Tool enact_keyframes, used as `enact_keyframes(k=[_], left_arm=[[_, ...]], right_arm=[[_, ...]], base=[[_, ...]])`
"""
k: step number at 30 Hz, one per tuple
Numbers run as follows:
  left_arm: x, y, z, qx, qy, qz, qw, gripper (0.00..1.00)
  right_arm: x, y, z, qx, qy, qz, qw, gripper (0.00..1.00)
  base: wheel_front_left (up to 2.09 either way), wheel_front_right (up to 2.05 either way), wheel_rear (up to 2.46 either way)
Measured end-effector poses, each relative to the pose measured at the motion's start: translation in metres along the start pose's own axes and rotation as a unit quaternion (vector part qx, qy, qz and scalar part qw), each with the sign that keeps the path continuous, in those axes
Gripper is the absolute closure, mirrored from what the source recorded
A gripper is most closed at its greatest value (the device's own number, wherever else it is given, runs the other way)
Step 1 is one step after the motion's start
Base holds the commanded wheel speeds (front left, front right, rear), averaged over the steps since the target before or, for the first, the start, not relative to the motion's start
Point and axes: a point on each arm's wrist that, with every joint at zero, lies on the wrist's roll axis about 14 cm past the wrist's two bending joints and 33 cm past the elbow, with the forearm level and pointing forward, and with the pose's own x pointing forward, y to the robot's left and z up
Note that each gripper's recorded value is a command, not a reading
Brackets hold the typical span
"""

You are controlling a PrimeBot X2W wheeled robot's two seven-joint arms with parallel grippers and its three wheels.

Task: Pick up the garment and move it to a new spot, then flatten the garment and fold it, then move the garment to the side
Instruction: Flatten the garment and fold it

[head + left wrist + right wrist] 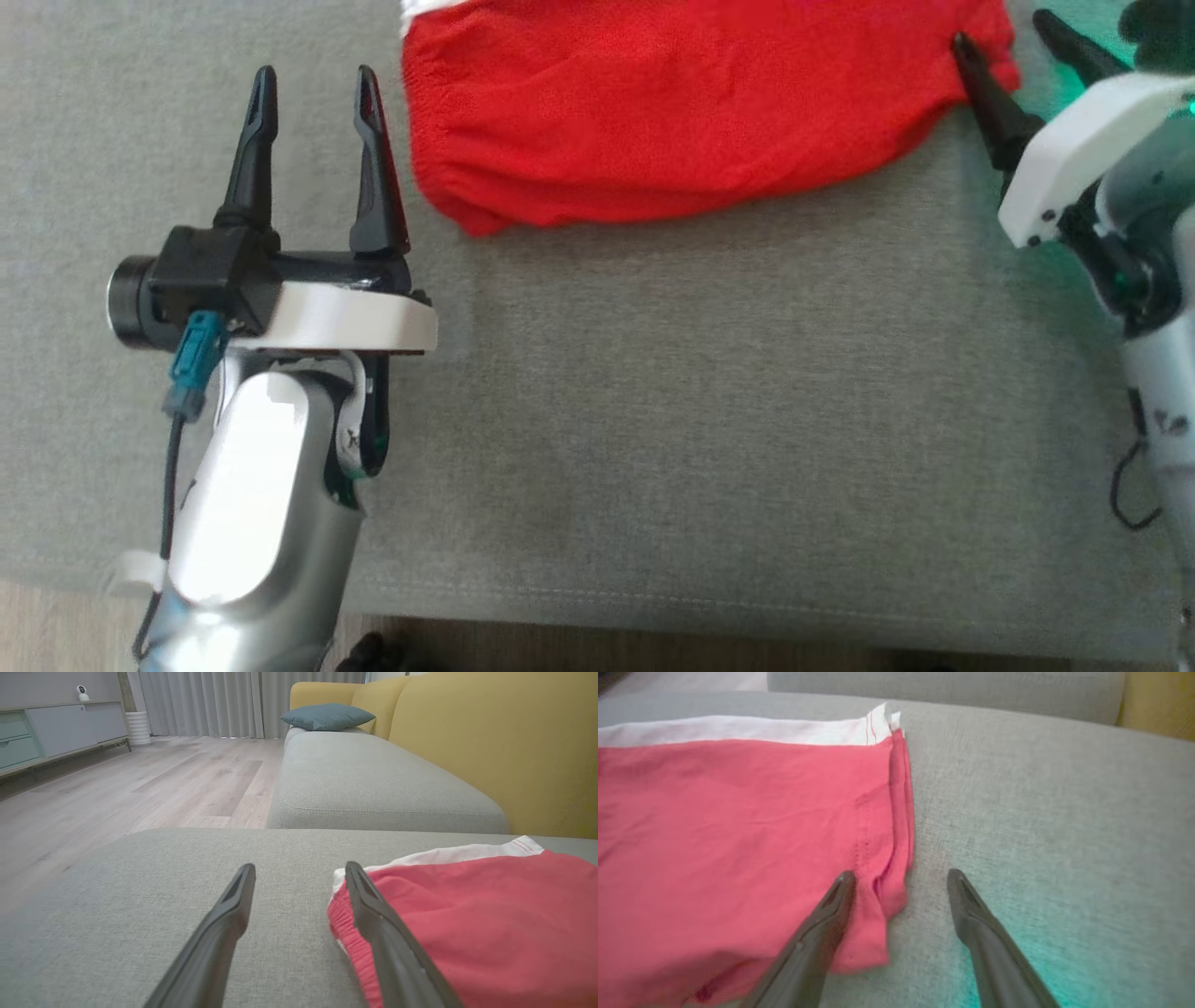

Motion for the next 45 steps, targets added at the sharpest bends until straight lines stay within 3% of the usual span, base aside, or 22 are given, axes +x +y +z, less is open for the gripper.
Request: enact_keyframes(k=[4,6,7,14,27,38,45], left_arm=[[-0.001,0.005,-0.002,0.003,0.004,0.007,1.0,0.0],[-0.001,0.006,-0.001,0.001,0.002,0.01,1.0,0.0],[-0.001,0.007,0.0,0.0,0.0,0.013,1.0,0.0],[-0.001,0.005,0.009,0.003,-0.012,0.01,1.0,0.0],[-0.029,-0.006,0.022,-0.01,-0.01,-0.001,1.0,0.0],[-0.045,-0.013,0.027,-0.009,-0.009,-0.014,1.0,0.0],[-0.05,-0.012,0.034,-0.006,-0.017,-0.014,1.0,0.0]], right_arm=[[0.011,0.003,0.003,0.007,0.021,0.01,1.0,0.0],[0.012,0.005,0.004,0.01,0.028,0.013,0.999,0.73],[0.012,0.006,0.003,0.014,0.032,0.015,0.999,1.0],[0.0,0.018,0.001,0.04,0.021,0.027,0.999,1.0],[-0.076,0.017,-0.049,0.135,-0.026,-0.022,0.99,1.0],[-0.097,0.004,-0.05,0.151,-0.041,-0.05,0.986,1.0],[-0.091,0.021,-0.03,0.127,-0.059,-0.026,0.99,1.0]], base=[[0.0,0.0,0.0],[0.0,0.0,0.0],[0.0,0.0,0.0],[0.0,0.0,0.0],[0.0,0.0,0.0],[0.0,0.0,0.0],[0.0,0.0,0.0]])
